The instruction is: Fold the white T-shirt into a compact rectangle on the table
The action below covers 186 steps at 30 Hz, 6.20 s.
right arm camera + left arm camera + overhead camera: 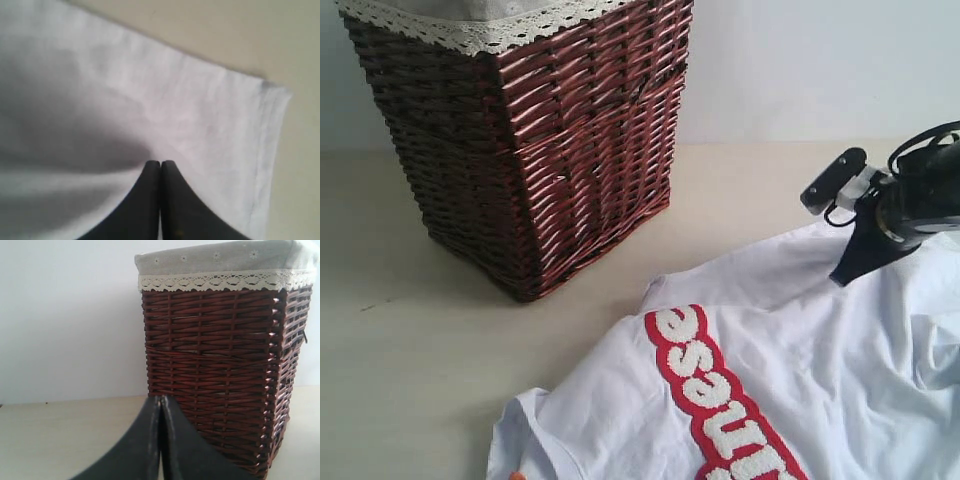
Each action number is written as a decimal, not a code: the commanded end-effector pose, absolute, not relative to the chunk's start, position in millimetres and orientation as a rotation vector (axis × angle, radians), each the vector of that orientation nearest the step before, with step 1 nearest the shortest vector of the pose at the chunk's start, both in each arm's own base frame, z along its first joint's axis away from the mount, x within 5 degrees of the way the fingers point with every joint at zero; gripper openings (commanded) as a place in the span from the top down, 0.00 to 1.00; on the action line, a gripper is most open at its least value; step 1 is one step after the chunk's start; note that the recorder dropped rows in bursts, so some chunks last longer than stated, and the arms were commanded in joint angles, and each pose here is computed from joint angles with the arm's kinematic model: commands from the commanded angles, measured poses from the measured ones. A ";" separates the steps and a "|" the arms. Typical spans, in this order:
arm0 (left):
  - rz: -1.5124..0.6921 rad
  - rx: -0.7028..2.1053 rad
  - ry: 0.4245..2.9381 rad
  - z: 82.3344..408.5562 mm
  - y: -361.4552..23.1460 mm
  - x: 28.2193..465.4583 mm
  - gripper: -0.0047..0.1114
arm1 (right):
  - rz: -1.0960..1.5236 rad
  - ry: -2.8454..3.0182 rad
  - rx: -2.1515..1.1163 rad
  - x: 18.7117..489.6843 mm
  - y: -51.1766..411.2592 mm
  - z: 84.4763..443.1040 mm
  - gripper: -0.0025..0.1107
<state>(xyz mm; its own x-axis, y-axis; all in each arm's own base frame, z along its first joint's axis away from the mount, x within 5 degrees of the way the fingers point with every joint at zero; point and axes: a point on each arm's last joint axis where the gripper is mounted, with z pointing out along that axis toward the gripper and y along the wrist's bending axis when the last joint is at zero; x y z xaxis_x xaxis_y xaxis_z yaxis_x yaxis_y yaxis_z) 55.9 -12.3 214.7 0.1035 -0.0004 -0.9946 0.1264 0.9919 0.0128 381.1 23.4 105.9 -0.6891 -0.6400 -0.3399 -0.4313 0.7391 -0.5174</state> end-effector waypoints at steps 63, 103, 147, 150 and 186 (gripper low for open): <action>-0.101 0.099 1.456 215.6 -12.5 55.1 0.96 | -0.541 2.595 -1.100 144.3 -7.4 144.8 0.98; -0.101 0.099 1.456 215.6 -12.5 55.1 0.96 | -0.008 1.683 -0.101 55.2 0.5 199.0 0.98; -0.057 0.051 1.468 214.7 -7.1 55.8 0.96 | 0.051 1.776 -0.031 54.5 0.3 188.1 0.98; -0.057 0.051 1.468 214.7 -7.1 55.8 0.96 | 0.048 1.785 -0.029 54.5 0.1 185.9 0.98; -0.104 0.198 1.430 230.4 -19.1 55.0 0.96 | 0.036 1.774 -0.041 54.8 -0.1 186.9 0.98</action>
<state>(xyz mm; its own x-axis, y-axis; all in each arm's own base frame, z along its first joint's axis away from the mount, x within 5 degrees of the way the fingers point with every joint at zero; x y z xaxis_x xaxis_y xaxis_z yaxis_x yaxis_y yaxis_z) 53.7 -21.4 217.6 0.1315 0.0472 -0.9902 0.2191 0.9728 0.0755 55.0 0.0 187.8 -0.2069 -0.0132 -0.9783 -0.0494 0.9988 -0.0030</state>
